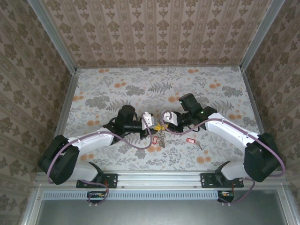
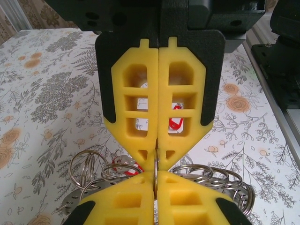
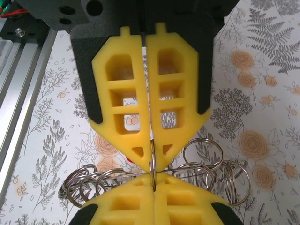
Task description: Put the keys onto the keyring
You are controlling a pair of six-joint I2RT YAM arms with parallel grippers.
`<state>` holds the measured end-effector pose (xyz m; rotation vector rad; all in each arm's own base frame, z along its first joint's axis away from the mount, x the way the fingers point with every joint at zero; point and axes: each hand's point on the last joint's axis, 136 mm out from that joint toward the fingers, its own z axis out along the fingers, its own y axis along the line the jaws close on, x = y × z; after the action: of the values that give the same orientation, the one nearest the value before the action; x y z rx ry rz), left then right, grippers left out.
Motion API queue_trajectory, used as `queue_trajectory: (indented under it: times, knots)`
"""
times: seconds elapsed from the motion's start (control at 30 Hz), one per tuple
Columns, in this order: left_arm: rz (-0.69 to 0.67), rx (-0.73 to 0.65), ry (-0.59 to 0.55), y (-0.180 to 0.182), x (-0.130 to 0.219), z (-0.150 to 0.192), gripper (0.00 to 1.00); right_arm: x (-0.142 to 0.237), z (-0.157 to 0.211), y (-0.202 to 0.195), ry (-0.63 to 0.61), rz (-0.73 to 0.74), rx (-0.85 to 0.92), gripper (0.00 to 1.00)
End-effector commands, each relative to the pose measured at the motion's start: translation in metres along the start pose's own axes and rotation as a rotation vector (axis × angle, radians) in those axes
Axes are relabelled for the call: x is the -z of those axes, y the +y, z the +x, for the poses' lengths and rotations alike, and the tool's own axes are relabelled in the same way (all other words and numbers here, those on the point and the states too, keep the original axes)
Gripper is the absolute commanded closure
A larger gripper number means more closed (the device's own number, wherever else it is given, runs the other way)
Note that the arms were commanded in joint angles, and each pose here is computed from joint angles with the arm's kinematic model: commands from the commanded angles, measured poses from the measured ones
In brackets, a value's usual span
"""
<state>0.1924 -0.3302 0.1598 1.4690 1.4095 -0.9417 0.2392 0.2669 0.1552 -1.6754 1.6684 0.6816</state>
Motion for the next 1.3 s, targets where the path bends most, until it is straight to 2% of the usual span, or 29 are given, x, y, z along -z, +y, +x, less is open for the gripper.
queue_trajectory:
  times: [0.0,0.17,0.27,0.33,0.4,0.5,0.57,0.67,0.8,0.93,1.1,1.27]
  knots:
    - [-0.009,-0.035,-0.005,0.005,-0.005,-0.007,1.00,0.003,-0.024,0.006,-0.044,-0.040,0.018,0.94]
    - [-0.046,-0.031,-0.042,0.009,-0.002,-0.010,1.00,0.010,-0.026,0.000,-0.058,0.012,-0.031,0.82]
    - [-0.058,-0.024,-0.058,0.009,0.000,-0.009,1.00,0.029,-0.029,-0.015,-0.157,0.104,-0.140,0.70]
    - [-0.072,-0.025,-0.074,0.010,0.001,-0.009,1.00,0.044,-0.026,-0.024,-0.212,0.159,-0.228,0.67]
    - [-0.086,-0.028,-0.084,0.010,0.002,-0.008,1.00,0.058,-0.016,-0.043,-0.245,0.267,-0.383,0.66]
    - [-0.097,-0.035,-0.091,0.011,0.003,-0.007,1.00,0.077,0.021,-0.079,-0.231,0.494,-0.725,0.67]
    - [-0.100,-0.038,-0.094,0.010,0.003,-0.006,1.00,0.078,0.043,-0.083,-0.200,0.517,-0.919,0.69]
    - [-0.111,-0.038,-0.091,0.012,0.003,-0.004,1.00,0.075,0.088,-0.084,-0.063,0.586,-1.259,0.73]
    - [-0.117,-0.037,-0.094,0.012,0.002,-0.002,1.00,0.047,0.131,-0.066,0.137,0.511,-1.515,0.74]
    - [-0.110,-0.035,-0.090,0.011,0.002,0.000,1.00,0.018,0.149,-0.057,0.186,0.422,-1.640,0.68]
    - [-0.104,-0.033,-0.089,0.011,0.001,0.000,1.00,0.000,0.147,-0.062,0.207,0.387,-1.660,0.65]
    - [-0.106,-0.033,-0.088,0.012,0.002,0.000,1.00,-0.015,0.156,-0.057,0.294,0.365,-1.700,0.65]
